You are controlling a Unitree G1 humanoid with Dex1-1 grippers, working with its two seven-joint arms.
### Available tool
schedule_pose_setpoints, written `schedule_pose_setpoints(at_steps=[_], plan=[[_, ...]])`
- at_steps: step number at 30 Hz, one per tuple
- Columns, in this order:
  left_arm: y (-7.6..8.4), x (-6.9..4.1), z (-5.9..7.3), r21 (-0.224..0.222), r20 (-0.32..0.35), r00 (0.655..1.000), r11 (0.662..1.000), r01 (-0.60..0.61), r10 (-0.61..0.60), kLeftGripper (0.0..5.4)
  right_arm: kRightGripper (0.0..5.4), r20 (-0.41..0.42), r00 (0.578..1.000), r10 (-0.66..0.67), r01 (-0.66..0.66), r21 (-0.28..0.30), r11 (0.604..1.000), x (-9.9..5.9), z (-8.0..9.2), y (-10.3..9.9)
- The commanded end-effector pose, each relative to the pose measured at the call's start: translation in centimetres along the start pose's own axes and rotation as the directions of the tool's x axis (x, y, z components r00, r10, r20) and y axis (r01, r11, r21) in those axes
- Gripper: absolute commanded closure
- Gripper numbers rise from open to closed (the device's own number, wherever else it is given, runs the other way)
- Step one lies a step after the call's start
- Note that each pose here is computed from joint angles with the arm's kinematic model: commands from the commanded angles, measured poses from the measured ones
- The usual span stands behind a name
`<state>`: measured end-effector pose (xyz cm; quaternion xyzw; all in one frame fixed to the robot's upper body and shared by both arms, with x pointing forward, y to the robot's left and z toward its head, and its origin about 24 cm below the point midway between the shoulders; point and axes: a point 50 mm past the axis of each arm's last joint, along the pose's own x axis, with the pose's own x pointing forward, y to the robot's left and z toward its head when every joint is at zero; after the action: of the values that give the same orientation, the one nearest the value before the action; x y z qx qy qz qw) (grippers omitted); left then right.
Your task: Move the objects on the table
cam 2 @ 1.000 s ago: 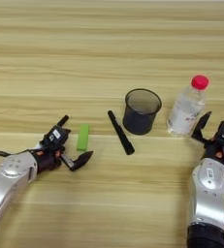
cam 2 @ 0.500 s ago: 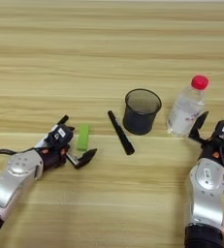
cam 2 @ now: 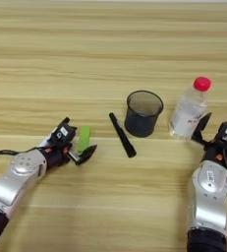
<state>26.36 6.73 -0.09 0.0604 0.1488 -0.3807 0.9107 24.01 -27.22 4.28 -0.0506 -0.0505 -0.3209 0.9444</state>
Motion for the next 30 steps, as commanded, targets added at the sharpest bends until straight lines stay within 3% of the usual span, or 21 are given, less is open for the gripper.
schedule_pose_setpoints(at_steps=[1,23,30], plan=[[-0.29,-0.27,-1.45,-0.006,-0.073,0.997,1.0,0.001,-0.001,1.3,0.0,-0.004,1.0,-0.014,0.014,0.009,1.0,-0.1,0.08,-0.05],[0.11,-0.31,-1.47,0.007,-0.064,0.998,1.0,-0.01,0.01,3.92,0.0,-0.001,1.0,-0.016,0.016,0.013,1.0,-0.08,0.17,0.23],[0.16,-0.24,-1.36,0.011,-0.052,0.998,1.0,-0.015,0.016,4.08,0.0,-0.002,1.0,-0.017,0.017,0.013,1.0,-0.03,0.12,0.19]])
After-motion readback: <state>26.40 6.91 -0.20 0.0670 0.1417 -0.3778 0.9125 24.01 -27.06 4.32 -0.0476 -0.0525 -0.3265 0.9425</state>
